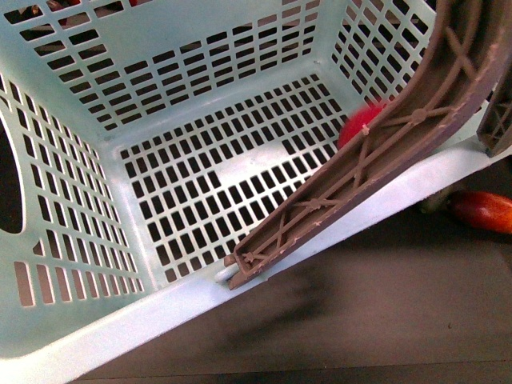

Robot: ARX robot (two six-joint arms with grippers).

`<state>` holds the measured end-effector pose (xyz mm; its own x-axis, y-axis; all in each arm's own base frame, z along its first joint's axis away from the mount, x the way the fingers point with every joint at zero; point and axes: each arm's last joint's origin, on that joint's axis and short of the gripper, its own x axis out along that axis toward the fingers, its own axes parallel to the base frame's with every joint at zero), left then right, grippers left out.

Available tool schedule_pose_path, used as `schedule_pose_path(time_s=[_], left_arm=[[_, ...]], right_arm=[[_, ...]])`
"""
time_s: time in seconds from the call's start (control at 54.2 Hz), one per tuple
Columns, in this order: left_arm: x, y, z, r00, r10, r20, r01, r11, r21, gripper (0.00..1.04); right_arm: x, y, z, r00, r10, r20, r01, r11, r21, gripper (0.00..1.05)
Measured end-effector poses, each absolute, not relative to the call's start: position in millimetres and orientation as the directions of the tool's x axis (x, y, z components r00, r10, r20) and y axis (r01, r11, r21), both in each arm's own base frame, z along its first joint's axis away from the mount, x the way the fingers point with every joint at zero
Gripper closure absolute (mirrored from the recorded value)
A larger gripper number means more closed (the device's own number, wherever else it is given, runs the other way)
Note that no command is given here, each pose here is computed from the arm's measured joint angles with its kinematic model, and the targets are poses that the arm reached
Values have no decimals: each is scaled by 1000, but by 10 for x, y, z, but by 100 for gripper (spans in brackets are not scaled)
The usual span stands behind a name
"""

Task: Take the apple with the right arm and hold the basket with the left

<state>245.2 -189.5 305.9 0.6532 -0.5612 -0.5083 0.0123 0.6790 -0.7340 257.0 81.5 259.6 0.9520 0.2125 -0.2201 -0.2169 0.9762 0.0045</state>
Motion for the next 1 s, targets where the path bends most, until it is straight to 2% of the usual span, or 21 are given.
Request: schedule_pose_path(time_s=[0.129, 0.185, 0.572, 0.702, 0.849, 0.997], left_arm=[[2464, -1901, 3037, 654, -554, -515, 10, 687, -726, 86], [2464, -1902, 3037, 653, -555, -515, 12, 688, -726, 86], [2464, -1903, 3036, 651, -558, -515, 11, 685, -728, 86], [2464, -1903, 3036, 652, -556, -515, 11, 686, -727, 86], [2464, -1903, 3036, 652, -556, -515, 12, 687, -727, 86], [2463, -1904, 3036, 649, -560, -515, 13, 685, -728, 86]], right_arm=[[2454, 419, 2714, 980, -16, -197, 13, 1000, -15, 9], [2417, 330, 2732, 979, -70, -190, 67, 998, -18, 9], [2411, 323, 2724, 984, -48, -171, 47, 999, -11, 11], [2239, 256, 2536, 1000, 5, -9, -4, 1000, 9, 35], [2044, 188, 2344, 1000, 3, 0, -3, 1000, 6, 58], [1816, 114, 2103, 1000, 2, -14, -2, 1000, 5, 93]])
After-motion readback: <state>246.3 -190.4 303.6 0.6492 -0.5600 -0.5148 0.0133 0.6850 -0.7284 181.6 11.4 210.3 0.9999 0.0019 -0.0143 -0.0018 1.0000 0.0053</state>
